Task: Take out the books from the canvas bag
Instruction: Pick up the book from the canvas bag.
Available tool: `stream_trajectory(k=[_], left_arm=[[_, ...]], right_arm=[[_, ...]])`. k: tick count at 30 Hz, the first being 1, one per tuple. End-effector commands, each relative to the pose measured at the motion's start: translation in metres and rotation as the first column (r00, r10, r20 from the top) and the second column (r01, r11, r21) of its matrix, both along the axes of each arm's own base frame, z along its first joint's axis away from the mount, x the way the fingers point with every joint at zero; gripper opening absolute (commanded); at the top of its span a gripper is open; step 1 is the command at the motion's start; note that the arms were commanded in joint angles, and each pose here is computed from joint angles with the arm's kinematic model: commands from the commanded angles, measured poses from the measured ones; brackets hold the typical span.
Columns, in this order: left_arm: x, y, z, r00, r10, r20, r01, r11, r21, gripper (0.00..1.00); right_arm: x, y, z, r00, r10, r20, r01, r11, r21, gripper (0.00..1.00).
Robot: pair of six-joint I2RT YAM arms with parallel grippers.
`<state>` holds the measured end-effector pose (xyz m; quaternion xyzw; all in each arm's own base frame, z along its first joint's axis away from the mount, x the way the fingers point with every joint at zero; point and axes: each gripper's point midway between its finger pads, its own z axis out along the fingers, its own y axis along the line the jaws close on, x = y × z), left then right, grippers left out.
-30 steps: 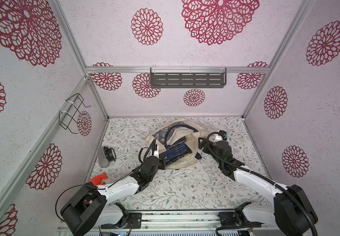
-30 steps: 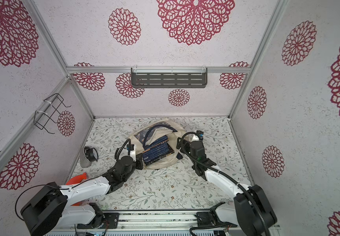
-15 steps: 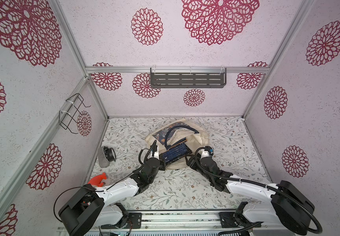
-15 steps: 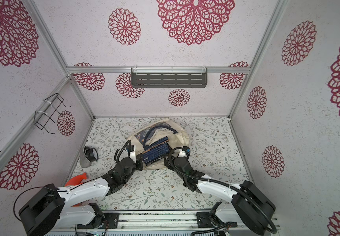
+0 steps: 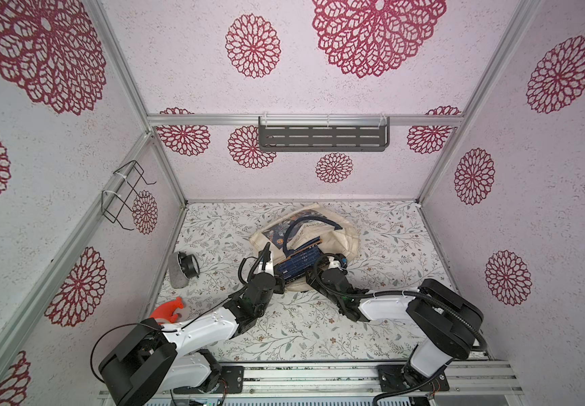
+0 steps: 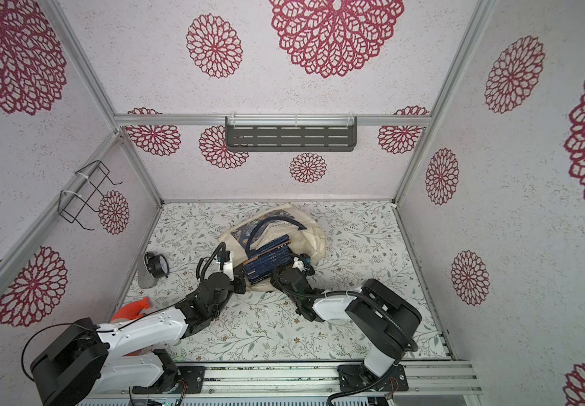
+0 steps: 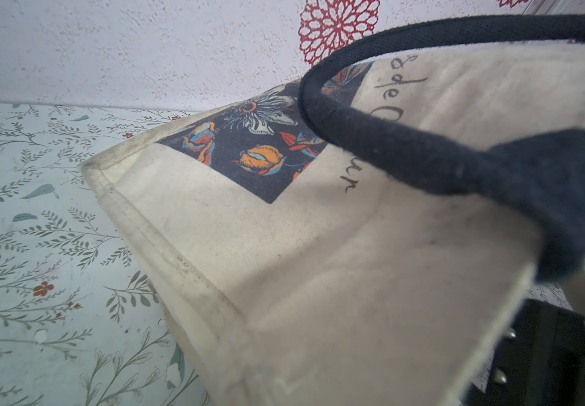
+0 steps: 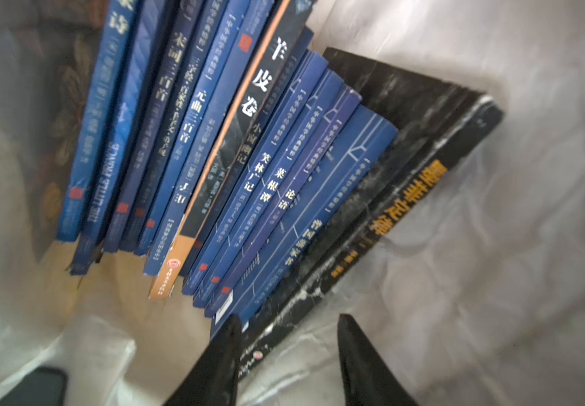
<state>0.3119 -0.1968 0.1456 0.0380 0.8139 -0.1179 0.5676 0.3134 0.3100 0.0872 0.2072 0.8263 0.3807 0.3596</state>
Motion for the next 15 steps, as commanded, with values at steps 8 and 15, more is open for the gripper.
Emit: stream_trajectory(k=[8, 15], left_arm=[[-0.002, -0.005, 0.005, 0.999, -0.007, 0.031, 0.005, 0.999, 0.054, 0.0], [-0.003, -0.005, 0.007, 0.999, -0.009, 0.041, 0.007, 0.999, 0.05, 0.0]], right_arm=[[0.018, 0.003, -0.006, 0.995, -0.097, 0.0, 0.096, 0.993, 0.074, 0.39], [0.028, 0.003, -0.019, 0.994, -0.109, -0.002, 0.109, 0.989, 0.1, 0.35]])
